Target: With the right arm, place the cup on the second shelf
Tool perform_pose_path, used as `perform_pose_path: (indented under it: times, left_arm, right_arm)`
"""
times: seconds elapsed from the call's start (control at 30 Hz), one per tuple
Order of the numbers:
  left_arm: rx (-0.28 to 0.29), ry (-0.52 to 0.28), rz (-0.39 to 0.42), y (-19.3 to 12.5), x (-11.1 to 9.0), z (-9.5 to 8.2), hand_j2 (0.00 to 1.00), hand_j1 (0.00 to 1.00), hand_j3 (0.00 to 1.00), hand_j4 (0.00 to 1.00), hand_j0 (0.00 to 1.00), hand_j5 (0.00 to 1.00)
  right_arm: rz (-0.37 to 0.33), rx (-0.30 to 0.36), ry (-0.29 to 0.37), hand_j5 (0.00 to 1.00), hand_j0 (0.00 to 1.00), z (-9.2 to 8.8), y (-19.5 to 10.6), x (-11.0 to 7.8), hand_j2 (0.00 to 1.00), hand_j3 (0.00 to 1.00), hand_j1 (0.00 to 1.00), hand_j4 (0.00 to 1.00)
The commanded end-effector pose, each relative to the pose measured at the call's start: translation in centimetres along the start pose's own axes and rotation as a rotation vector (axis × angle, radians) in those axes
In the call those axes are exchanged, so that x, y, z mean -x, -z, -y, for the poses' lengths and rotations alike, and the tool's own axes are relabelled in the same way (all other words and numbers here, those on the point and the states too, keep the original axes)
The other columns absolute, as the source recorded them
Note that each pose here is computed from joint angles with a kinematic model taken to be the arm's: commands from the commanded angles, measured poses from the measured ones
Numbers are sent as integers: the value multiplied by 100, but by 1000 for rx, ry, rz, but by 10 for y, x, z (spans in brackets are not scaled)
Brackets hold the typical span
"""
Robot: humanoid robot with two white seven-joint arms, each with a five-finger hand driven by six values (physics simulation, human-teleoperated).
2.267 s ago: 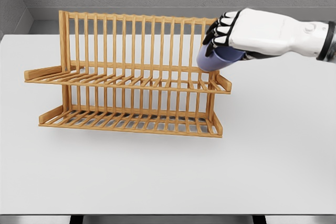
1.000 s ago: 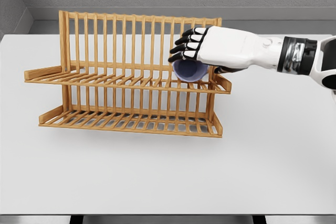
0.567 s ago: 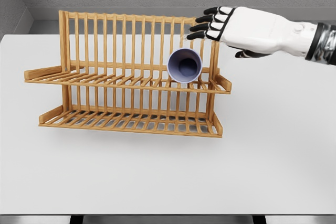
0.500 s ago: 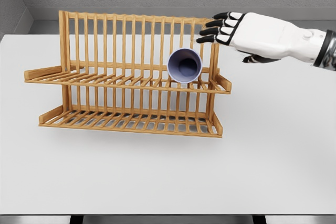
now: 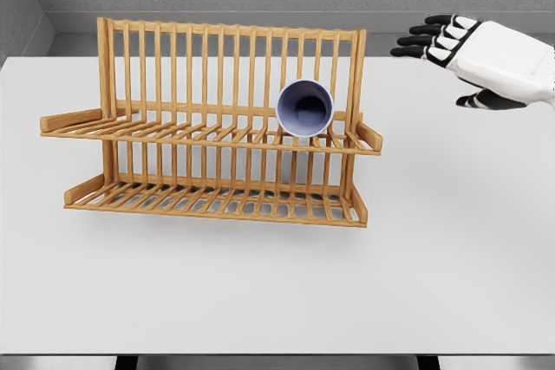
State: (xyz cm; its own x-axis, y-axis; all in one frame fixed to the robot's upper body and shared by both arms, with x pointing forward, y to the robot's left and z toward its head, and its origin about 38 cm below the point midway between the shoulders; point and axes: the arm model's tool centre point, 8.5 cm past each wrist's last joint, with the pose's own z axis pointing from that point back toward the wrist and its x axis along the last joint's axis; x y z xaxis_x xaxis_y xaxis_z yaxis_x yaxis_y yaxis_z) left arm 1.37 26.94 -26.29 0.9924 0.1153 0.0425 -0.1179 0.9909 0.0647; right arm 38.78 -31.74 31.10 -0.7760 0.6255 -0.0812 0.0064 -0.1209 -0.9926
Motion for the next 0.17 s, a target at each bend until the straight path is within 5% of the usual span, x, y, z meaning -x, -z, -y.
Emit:
perform_pose_path:
  times: [0.0, 0.13]
  left_arm:
    - [0, 1, 1, 0, 0, 0, 100, 100, 100, 100, 100, 100]
    - [0, 1, 5, 0, -1, 0, 100, 100, 100, 100, 100, 100]
  right_arm:
    - [1, 9, 10, 100, 100, 0, 0, -1, 100, 100, 100, 100]
    - [16, 24, 47, 100, 100, -11, 7, -7, 100, 100, 100, 100]
